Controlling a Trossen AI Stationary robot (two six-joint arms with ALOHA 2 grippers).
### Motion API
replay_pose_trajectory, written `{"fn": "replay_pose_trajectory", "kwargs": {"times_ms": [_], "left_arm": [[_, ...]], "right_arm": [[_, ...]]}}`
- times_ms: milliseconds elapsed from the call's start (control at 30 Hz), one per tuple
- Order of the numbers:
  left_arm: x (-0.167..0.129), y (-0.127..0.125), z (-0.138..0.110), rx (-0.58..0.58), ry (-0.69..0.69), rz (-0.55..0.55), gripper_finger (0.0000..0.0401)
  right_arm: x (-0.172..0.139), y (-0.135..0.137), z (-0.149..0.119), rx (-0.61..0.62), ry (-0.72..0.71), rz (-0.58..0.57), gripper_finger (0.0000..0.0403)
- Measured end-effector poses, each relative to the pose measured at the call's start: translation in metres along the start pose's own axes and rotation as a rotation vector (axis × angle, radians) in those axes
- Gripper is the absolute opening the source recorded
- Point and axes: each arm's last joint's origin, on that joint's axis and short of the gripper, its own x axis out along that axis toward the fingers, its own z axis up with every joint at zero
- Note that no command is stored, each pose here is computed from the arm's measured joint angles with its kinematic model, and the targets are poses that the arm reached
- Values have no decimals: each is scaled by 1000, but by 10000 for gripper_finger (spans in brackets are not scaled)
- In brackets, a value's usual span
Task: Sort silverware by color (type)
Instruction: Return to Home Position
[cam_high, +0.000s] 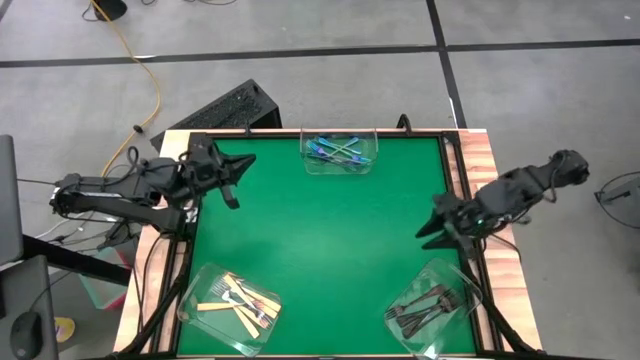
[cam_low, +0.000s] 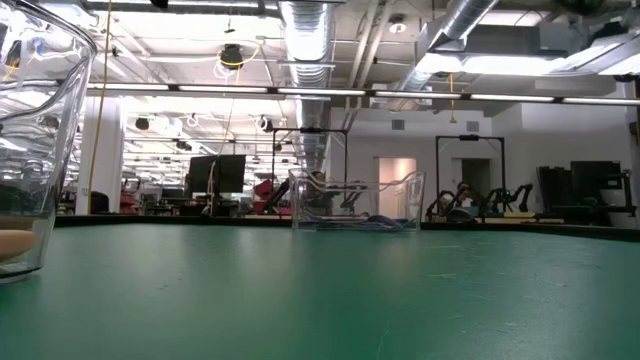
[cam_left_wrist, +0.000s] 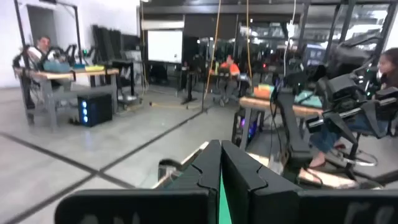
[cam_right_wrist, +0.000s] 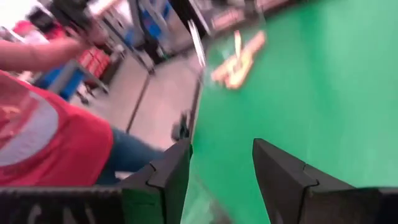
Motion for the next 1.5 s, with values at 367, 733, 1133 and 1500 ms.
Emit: {"fn": "replay_pose_trajectory", "kwargs": {"times_ms": [367, 733, 1133, 1500], "left_arm": [[-16, 9, 3, -134, 19, -8, 0], [-71, 36, 7, -204, -28, -131, 0], [-61, 29, -82, -338, -71, -260, 0], [-61, 23, -135, -353, -33, -142, 0]], "right_arm": [[-63, -9, 3, -123, -316, -12, 191], [-134, -32, -26, -190, -679, -65, 192], [-65, -61, -59, -150, -697, -179, 192], [-3, -79, -89, -242, -754, 76, 192]]}}
